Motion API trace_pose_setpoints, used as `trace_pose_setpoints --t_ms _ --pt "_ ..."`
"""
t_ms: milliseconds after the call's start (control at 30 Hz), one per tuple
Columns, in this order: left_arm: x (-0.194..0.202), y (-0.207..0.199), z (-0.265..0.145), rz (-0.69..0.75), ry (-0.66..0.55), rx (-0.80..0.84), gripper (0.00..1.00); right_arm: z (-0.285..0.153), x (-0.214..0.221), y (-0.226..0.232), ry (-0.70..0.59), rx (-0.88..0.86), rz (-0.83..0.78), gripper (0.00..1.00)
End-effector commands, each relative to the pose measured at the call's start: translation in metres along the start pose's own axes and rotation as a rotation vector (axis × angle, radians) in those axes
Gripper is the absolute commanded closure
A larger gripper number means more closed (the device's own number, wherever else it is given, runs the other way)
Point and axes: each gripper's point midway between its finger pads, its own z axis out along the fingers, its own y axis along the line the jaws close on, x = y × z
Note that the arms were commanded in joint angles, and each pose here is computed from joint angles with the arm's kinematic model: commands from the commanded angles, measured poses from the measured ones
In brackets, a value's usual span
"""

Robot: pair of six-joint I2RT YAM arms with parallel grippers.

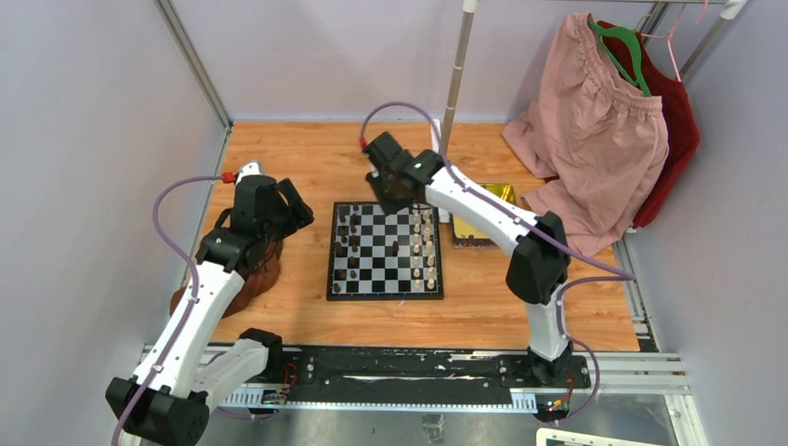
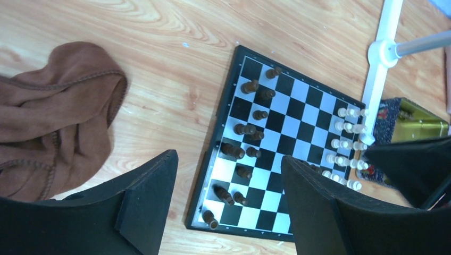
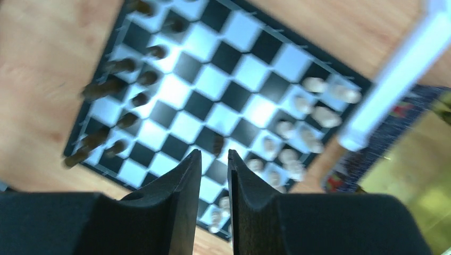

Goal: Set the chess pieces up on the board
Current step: Adjust the storage box at the center of the board.

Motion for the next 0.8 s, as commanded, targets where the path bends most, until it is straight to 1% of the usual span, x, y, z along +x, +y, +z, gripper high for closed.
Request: trace_pose_setpoints --t_ms 0,167,267,367,533,767 --pt "-0.007 -0.029 0.004 0.072 -0.002 0.126 0.22 -0.013 -0.014 -0.086 -0.092 0.195 0.161 0.7" --pt "-0.004 -0.043 0.013 0.102 0.028 0.176 0.21 -0.007 0.005 -0.157 -0.061 0.317 0.327 0.7" --pt "-0.001 -0.047 0.017 0.111 0.041 0.195 0.21 0.003 0.021 -0.186 -0.033 0.375 0.427 0.69" --pt "0.002 -0.052 0.02 0.123 0.053 0.227 0.21 0.013 0.035 -0.207 -0.016 0.415 0.542 0.7" --pt "0.01 -0.061 0.023 0.136 0.077 0.291 0.21 0.026 0.048 -0.238 -0.032 0.485 0.709 0.72" --pt "0.015 -0.065 0.025 0.151 0.081 0.323 0.21 0.044 0.066 -0.267 -0.043 0.576 0.947 0.74"
